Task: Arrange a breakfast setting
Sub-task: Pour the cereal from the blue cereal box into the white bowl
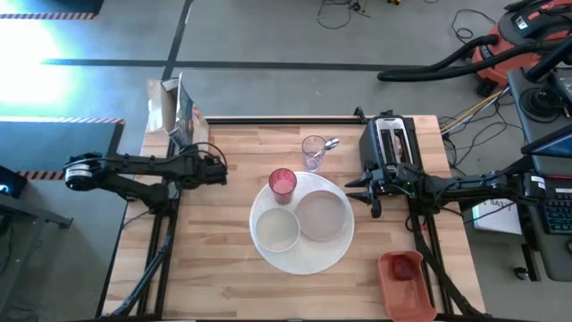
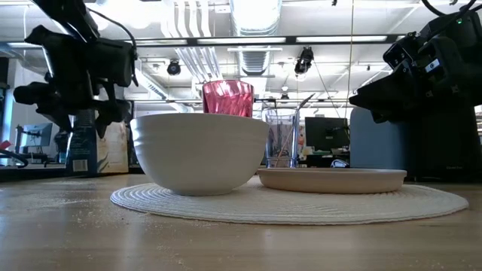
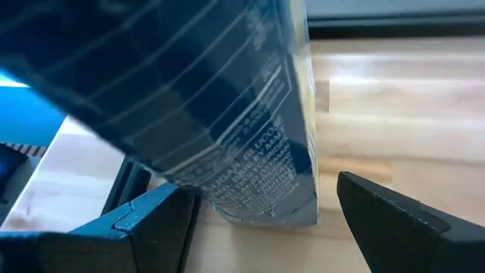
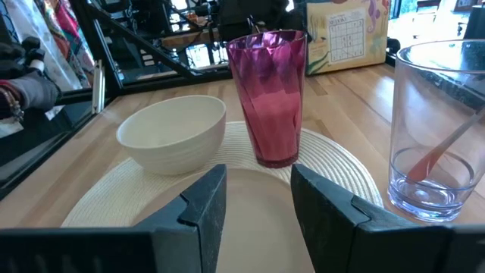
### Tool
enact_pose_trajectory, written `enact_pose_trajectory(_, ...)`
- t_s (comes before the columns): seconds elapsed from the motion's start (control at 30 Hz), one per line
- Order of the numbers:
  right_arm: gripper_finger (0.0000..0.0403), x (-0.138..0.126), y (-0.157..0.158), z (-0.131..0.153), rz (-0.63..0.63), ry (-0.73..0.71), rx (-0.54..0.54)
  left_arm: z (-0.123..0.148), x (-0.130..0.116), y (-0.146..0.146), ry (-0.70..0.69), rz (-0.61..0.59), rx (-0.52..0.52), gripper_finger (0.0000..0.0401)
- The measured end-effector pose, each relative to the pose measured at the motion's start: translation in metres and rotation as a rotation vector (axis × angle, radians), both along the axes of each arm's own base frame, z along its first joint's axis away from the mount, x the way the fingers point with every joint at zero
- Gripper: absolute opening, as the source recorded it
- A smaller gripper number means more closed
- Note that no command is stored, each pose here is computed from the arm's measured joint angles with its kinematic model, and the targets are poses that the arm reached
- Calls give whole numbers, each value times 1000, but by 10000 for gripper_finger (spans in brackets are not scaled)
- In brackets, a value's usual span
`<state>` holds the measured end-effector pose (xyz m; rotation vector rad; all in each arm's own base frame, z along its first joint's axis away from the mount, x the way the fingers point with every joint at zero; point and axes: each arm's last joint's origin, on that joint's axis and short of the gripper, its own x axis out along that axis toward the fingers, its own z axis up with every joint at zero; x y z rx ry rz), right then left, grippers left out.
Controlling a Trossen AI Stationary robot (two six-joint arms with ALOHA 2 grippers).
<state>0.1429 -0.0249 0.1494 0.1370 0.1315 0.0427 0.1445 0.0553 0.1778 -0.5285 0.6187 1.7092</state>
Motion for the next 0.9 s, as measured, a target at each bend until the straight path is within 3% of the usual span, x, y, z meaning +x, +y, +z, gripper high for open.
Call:
enact_pose_trajectory(0.53, 139, 0, 0, 0, 0, 0, 0, -17, 0, 3, -69, 1, 43, 304)
enact_pose_trajectory(0.9, 139, 0, 0, 0, 0, 0, 0, -21, 0, 4, -97, 13, 129, 304)
